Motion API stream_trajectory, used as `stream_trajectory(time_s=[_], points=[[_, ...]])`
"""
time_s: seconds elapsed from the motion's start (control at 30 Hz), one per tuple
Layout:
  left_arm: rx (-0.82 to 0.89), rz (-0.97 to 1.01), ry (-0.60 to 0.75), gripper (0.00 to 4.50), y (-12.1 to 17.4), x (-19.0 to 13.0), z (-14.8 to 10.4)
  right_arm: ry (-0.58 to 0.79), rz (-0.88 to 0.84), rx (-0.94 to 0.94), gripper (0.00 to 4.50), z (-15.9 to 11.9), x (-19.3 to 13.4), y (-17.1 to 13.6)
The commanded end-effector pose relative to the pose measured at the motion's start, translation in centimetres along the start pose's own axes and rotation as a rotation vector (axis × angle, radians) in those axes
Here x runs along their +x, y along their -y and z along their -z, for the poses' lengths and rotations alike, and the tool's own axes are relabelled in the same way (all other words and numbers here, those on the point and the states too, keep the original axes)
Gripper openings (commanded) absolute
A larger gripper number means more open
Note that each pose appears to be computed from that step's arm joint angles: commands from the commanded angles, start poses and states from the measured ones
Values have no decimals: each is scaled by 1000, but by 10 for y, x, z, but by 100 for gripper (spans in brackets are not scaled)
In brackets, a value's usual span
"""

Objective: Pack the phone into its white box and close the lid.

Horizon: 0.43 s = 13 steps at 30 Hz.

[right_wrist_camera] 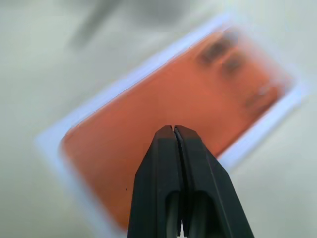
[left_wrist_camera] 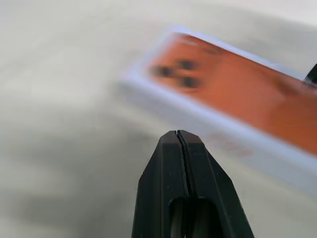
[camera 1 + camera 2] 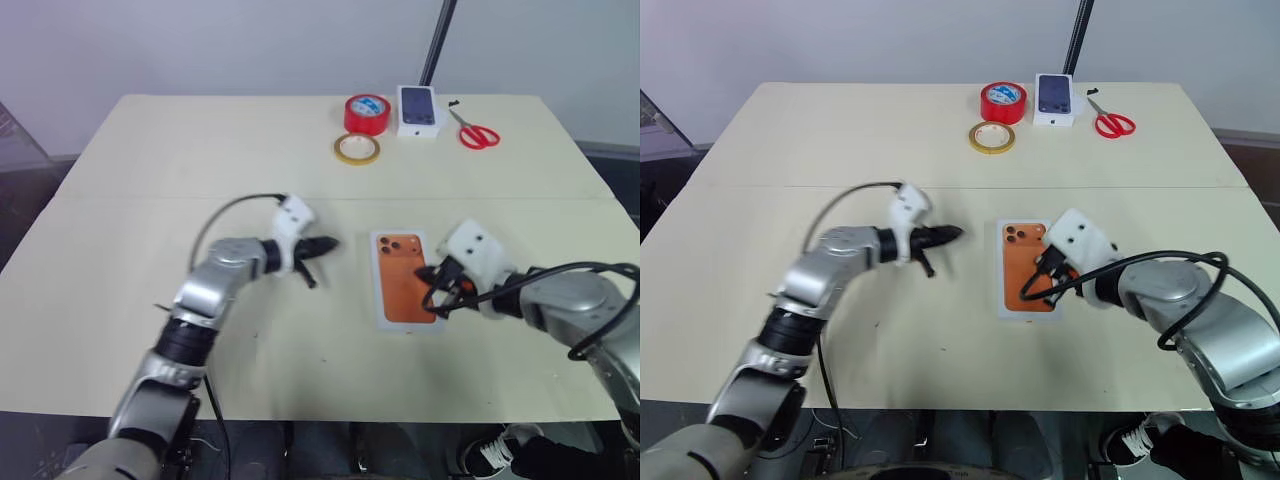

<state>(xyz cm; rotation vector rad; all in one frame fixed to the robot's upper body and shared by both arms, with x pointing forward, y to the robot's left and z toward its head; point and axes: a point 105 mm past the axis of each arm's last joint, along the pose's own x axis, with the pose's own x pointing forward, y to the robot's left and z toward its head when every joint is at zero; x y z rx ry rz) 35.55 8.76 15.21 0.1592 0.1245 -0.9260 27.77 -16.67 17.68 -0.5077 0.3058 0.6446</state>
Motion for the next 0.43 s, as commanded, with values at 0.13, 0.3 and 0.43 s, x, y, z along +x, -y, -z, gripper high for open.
stream_trajectory(time_s=[0.13,0.3,0.43], points=[[18,-252,73,0,-51,-76,-13,131,64,34,5,3,-12,27],[12,-339,17,0,-57,-119,3,176,77,134,5,17,-16,39],[-6,-358,0,0,-56,-130,9,189,83,167,5,22,-16,42]])
